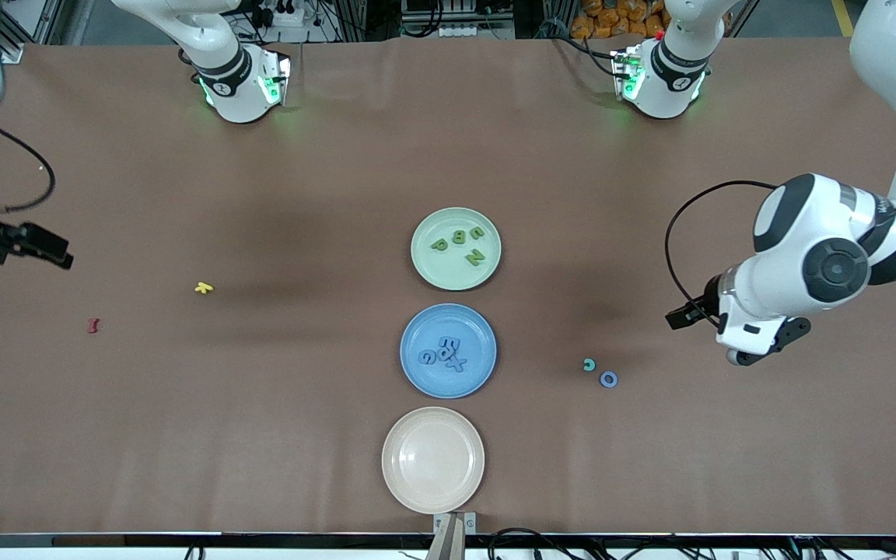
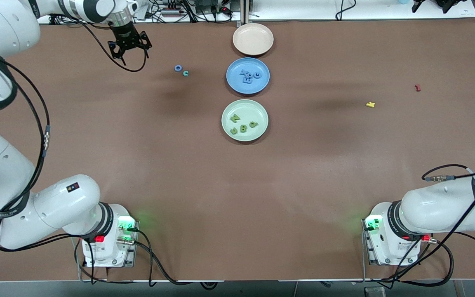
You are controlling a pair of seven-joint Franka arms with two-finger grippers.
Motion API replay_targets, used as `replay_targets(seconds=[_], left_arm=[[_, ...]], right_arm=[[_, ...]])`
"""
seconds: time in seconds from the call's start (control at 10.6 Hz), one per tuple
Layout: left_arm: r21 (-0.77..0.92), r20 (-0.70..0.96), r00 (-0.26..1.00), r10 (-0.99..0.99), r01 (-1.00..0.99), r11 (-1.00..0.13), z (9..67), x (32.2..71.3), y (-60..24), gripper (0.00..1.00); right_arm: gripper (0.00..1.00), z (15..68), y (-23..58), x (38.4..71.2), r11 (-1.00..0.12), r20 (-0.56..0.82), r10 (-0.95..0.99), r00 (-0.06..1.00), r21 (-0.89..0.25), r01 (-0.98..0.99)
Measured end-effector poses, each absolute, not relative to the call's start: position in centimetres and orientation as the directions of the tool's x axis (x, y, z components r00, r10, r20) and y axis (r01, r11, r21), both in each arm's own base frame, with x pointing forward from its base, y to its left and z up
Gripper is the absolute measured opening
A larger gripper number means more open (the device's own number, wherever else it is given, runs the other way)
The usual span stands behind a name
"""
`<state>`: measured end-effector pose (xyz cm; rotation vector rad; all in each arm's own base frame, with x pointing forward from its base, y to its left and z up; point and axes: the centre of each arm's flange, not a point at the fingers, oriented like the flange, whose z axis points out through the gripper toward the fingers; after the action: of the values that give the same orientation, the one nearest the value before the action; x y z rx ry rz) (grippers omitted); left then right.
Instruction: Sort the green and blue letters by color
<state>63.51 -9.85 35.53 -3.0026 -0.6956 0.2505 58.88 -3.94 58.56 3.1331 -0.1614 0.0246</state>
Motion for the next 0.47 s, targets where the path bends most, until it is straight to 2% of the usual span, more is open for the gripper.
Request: replay_targets(seconds=[0.28,0.47], left_arm=[[-0.051,-0.154,0.933,0.324,0.320,-0.946,40.0,62.4,-6.7,1.00],[-0.062,-0.148,0.952,0.266,0.260,-0.964,41.4,60.2,-5.7,1.00]], right_arm=[[1.00,63.6,-3.3,55.5,-0.990,-0.046,-0.135,0.990,-0.028,-0.137],[1.00,63.8,-3.8,55.4,-0.989,-0.060,-0.146,0.987,-0.026,-0.148]])
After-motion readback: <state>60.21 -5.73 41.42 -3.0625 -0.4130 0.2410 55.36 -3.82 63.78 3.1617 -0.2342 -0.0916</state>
